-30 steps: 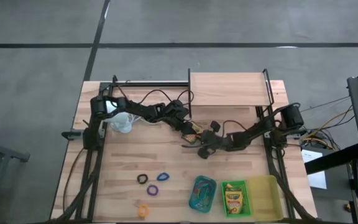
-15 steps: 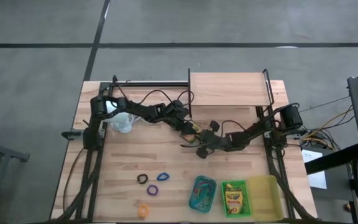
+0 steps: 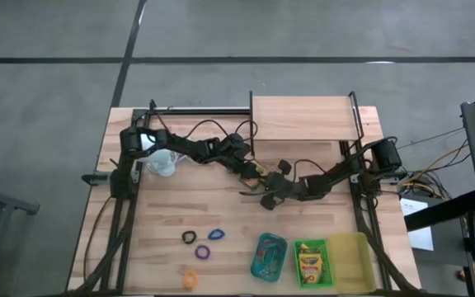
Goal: Pick & Place Office Desk Supplies
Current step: Put the crayon box into the green bin
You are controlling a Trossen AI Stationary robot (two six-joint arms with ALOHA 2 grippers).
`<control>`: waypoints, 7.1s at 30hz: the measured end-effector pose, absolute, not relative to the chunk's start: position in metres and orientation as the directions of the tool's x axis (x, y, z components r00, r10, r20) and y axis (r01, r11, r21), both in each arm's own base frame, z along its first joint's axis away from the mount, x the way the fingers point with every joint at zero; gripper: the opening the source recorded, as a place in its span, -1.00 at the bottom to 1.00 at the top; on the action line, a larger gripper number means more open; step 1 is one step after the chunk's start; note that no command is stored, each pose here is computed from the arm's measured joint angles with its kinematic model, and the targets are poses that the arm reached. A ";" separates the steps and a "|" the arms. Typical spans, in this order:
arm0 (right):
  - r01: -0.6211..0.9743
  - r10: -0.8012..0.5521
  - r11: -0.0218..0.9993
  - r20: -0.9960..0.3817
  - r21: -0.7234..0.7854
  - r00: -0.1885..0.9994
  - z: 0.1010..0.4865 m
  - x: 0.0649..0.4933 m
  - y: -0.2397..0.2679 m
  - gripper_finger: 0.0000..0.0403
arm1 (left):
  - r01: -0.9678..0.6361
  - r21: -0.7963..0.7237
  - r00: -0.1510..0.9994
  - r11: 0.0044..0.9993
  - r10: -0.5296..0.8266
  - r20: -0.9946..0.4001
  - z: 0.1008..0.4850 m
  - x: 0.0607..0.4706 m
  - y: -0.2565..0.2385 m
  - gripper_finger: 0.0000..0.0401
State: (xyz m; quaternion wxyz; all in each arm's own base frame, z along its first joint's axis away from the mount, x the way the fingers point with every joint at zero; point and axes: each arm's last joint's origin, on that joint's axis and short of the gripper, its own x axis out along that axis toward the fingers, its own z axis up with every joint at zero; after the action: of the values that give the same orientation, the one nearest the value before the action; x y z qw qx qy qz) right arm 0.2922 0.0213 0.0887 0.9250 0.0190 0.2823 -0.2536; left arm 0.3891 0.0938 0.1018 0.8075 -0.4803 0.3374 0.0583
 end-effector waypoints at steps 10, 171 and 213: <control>0.480 -0.458 0.871 -0.531 -0.107 0.713 0.089 0.292 0.021 -0.66 | -0.418 -0.735 0.766 0.534 -0.227 -0.601 0.102 0.389 0.094 0.83; 0.366 -0.477 0.873 -0.407 -0.323 0.779 0.175 0.165 0.036 -0.66 | 0.515 0.444 0.857 0.733 -0.419 -0.301 0.259 0.362 -0.052 -0.41; 0.366 -0.473 0.875 -0.404 -0.317 0.783 0.176 0.165 0.037 -0.66 | 0.272 0.047 0.927 0.961 -0.249 -0.280 0.232 0.417 -0.152 -0.41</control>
State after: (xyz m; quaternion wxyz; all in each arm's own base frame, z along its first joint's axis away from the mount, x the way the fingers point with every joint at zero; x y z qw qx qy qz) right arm 0.1652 0.0367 0.1758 0.9376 -0.1111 0.2418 -0.2237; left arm 0.4167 -0.1519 0.2319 0.9807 0.0423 0.1370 -0.1328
